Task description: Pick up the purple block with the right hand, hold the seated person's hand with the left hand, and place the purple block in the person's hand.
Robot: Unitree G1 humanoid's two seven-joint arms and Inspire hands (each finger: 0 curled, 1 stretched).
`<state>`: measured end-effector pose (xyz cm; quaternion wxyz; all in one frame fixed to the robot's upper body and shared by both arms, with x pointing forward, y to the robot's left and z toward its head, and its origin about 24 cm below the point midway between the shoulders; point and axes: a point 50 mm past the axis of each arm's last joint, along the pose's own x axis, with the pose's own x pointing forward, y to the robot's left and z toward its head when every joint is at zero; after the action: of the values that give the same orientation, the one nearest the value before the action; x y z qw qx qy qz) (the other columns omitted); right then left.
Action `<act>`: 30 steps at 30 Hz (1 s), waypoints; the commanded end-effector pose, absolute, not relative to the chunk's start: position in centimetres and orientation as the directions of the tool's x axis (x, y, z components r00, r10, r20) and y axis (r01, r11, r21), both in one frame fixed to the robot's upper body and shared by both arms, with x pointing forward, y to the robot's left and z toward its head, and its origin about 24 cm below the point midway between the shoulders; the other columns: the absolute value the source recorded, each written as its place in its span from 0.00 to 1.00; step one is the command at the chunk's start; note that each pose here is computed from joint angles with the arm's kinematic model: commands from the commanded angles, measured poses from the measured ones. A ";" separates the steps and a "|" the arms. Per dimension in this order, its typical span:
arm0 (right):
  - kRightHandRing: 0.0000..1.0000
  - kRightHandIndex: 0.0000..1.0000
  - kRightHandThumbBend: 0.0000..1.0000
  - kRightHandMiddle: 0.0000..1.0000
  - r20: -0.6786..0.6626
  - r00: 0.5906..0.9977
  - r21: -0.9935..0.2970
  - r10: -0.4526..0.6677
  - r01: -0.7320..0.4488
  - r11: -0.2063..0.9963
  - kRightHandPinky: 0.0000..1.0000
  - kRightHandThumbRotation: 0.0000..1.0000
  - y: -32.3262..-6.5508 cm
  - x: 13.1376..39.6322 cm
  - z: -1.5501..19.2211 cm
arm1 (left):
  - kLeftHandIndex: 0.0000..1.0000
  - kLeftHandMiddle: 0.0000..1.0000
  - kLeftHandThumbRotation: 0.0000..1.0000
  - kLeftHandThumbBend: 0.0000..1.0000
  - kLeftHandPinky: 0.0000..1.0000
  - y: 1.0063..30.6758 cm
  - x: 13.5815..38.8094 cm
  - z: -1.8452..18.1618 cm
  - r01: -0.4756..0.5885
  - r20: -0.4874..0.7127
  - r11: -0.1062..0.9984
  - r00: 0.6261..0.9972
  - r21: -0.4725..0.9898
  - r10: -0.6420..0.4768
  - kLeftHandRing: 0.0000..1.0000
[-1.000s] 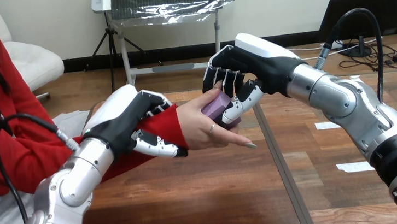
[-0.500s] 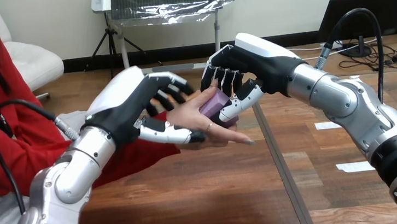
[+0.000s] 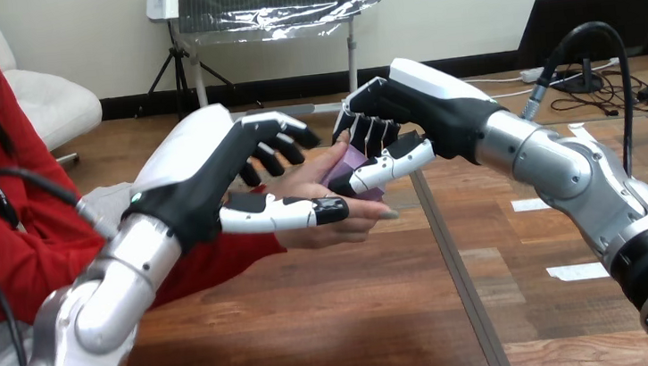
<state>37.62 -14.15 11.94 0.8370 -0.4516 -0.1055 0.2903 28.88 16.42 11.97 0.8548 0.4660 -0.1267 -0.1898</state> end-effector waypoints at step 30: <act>0.49 0.56 0.93 0.54 0.015 0.826 -0.785 0.564 -0.340 0.519 0.44 1.00 -16.6 37.1 12.3 | 0.68 0.69 0.75 0.80 0.53 17.6 25.0 11.1 0.075 0.165 0.555 0.914 0.829 -0.370 0.63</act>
<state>36.87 -15.06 10.97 0.8502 -0.4228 -0.1173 0.2909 25.40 17.93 9.42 0.8622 0.4673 -0.1024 -0.1662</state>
